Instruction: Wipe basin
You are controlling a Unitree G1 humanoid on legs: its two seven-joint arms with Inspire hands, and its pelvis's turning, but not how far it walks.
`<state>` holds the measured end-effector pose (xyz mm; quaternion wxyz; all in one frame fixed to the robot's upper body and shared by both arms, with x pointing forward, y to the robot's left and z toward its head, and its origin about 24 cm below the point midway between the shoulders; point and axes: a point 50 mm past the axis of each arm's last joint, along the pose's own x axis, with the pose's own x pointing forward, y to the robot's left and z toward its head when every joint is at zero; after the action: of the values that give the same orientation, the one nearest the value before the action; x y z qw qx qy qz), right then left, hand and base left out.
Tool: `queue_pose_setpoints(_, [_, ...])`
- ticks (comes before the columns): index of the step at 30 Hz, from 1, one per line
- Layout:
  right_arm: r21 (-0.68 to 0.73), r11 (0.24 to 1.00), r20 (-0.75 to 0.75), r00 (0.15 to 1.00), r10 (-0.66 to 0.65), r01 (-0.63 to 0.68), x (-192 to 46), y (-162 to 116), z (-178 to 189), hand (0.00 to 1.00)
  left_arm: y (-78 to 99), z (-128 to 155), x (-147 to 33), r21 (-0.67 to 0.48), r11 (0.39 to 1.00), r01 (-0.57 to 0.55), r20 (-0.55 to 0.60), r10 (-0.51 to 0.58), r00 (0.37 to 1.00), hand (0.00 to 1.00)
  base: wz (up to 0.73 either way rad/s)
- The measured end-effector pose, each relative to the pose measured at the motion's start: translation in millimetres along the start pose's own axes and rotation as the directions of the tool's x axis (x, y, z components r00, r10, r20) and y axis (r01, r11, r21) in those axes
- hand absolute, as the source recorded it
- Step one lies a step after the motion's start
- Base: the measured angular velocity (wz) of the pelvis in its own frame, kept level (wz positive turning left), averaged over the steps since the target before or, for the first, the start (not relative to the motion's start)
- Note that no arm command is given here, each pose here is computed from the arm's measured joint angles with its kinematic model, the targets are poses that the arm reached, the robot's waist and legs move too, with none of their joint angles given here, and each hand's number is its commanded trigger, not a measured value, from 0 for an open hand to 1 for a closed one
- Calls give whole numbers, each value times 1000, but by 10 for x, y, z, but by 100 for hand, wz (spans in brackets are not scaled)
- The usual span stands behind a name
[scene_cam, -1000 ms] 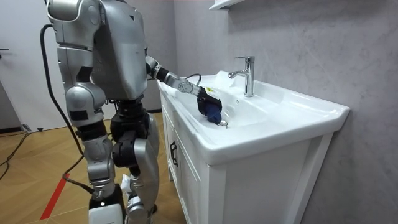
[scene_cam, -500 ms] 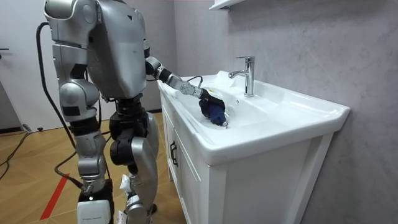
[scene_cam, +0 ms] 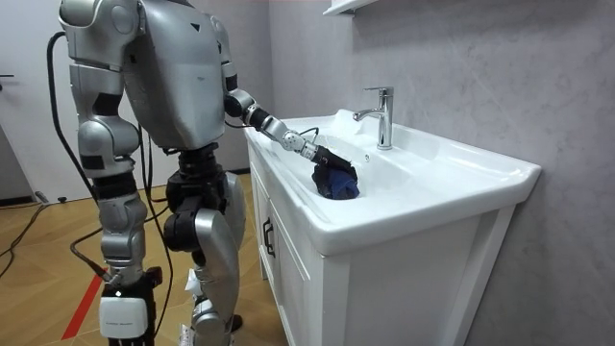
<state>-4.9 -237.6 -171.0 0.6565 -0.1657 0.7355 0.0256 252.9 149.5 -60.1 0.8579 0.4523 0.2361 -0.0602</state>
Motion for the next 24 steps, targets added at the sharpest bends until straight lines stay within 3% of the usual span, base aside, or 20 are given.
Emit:
queue_pose_setpoints(21, [4, 999, -3, 999, 38, -38, -6, 32, 11, 0, 85, 224, 68, 4, 1000, -27, 52, 27, 998, 100, -7])
queue_pose_setpoints(24, [7, 999, -12, 999, 39, -39, -3, 53, -44, 0, 92, 235, 73, -39, 999, -28, 47, 30, 998, 100, -9])
